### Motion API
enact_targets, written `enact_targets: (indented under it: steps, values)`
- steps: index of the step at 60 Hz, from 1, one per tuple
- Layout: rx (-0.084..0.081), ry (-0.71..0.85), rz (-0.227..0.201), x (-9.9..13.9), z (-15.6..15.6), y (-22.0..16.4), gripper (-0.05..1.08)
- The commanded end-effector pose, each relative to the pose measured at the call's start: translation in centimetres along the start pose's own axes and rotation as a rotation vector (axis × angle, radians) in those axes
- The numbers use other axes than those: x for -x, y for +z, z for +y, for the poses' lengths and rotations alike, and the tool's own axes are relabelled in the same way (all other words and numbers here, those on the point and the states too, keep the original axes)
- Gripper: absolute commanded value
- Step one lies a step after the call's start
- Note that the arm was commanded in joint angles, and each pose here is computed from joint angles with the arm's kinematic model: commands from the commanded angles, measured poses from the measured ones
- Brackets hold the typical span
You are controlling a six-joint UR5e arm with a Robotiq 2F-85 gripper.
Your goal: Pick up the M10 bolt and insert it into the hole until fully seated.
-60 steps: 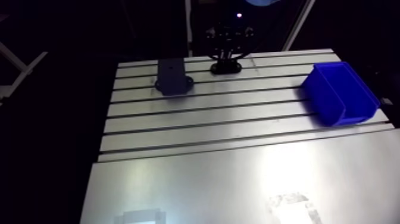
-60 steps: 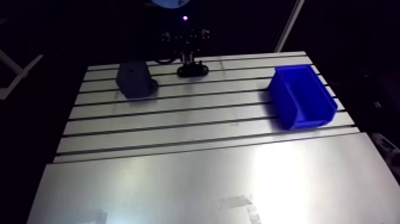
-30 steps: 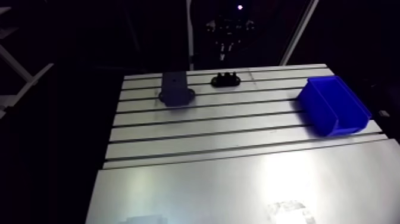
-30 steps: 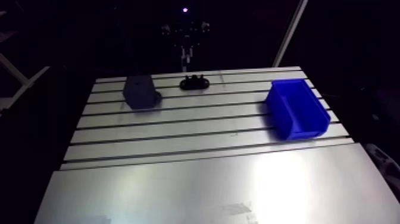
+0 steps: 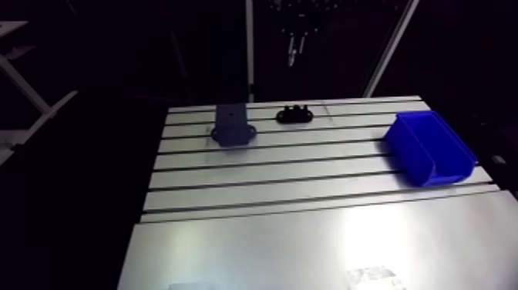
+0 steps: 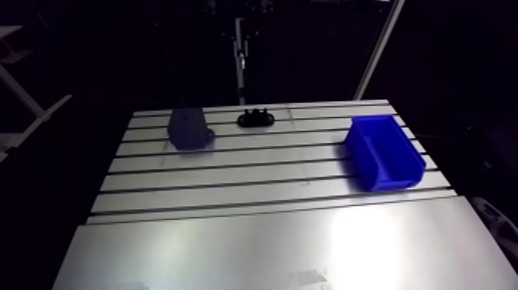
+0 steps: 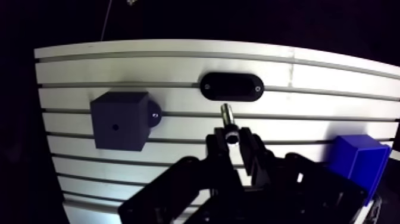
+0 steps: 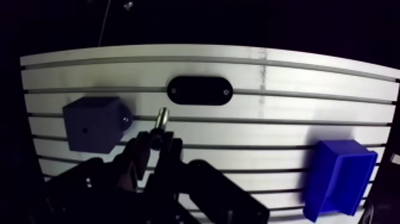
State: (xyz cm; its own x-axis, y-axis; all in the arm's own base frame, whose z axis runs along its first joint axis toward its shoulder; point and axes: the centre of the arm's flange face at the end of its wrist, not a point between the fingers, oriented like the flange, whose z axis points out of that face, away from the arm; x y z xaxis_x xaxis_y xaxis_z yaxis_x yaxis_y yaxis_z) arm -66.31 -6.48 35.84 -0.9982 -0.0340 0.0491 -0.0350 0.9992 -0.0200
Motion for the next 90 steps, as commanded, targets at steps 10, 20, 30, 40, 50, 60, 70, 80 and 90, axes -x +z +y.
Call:
enact_targets:
  steps: [10, 20, 30, 40, 50, 60, 70, 80, 90]
  values:
    - [-0.014, -0.062, -0.108, 0.4, -4.6, -4.4, 1.08]
    - [-0.02, -0.097, -0.137, 0.1, -6.8, -4.3, 1.08]
    - [-0.02, -0.146, -0.182, -0.4, -10.0, -2.1, 1.08]
    - [-0.014, -0.179, -0.198, -0.7, -12.3, -0.8, 1.08]
    - [-0.012, -0.195, -0.218, -1.0, -13.4, 0.1, 1.08]
    - [-0.007, -0.211, -0.284, -0.4, -14.6, 1.5, 1.08]
    - [-0.002, -0.21, -0.314, -0.7, -14.4, 2.7, 1.08]
    - [-0.003, -0.204, -0.337, -1.6, -14.2, 3.4, 1.08]
    - [0.0, -0.205, -0.346, -2.3, -14.2, 4.3, 1.08]
